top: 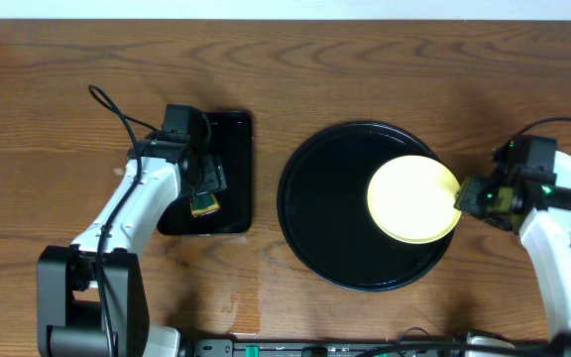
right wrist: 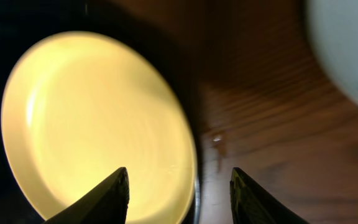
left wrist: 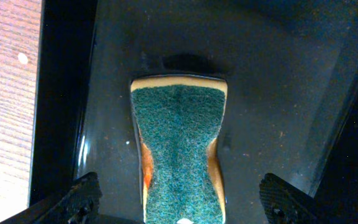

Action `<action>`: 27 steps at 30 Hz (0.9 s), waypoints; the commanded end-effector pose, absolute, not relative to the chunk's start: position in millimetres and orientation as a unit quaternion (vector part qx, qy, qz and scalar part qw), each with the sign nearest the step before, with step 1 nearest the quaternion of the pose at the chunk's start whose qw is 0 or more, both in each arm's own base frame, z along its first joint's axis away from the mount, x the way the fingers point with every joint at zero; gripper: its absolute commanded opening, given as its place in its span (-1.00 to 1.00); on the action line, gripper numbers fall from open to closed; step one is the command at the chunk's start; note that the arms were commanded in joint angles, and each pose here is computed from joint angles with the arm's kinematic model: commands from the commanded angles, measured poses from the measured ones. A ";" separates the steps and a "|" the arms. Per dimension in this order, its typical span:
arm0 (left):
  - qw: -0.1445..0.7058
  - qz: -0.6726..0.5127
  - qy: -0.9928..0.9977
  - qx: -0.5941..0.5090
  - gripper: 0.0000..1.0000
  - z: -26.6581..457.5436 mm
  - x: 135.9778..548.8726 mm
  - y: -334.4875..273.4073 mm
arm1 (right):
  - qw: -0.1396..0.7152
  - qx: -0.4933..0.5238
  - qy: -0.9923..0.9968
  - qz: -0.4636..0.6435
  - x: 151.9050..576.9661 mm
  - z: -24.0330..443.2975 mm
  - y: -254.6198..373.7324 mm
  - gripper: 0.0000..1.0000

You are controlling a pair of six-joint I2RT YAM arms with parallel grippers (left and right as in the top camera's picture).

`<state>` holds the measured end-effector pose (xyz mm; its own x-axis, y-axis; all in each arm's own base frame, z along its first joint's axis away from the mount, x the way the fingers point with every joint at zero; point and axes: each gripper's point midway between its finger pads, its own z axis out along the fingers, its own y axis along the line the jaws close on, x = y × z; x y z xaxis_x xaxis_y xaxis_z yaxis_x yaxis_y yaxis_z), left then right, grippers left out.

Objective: Clean dirty plates on tray and stack at the side

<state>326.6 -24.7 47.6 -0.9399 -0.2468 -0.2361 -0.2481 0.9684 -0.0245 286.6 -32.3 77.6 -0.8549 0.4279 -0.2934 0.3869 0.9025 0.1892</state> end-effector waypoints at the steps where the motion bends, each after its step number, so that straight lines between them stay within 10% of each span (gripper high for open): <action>1: 0.112 0.006 0.986 -0.124 0.66 43.4 323.8 -23.4 | 0.122 0.179 0.970 0.109 286.5 55.5 -13.1 0.03; 6: 0.112 0.006 0.986 -0.124 0.66 43.4 323.8 -23.4 | 0.074 0.182 0.976 0.091 283.7 20.9 -19.0 -0.11; 11: 0.112 0.006 0.986 -0.124 0.66 43.4 323.8 -23.4 | 0.079 0.184 0.975 0.093 287.4 21.7 -19.3 -0.98; 27: 0.112 0.006 0.986 -0.124 0.66 43.4 323.8 -23.4 | 0.271 0.061 0.960 0.025 302.2 127.4 7.2 -0.97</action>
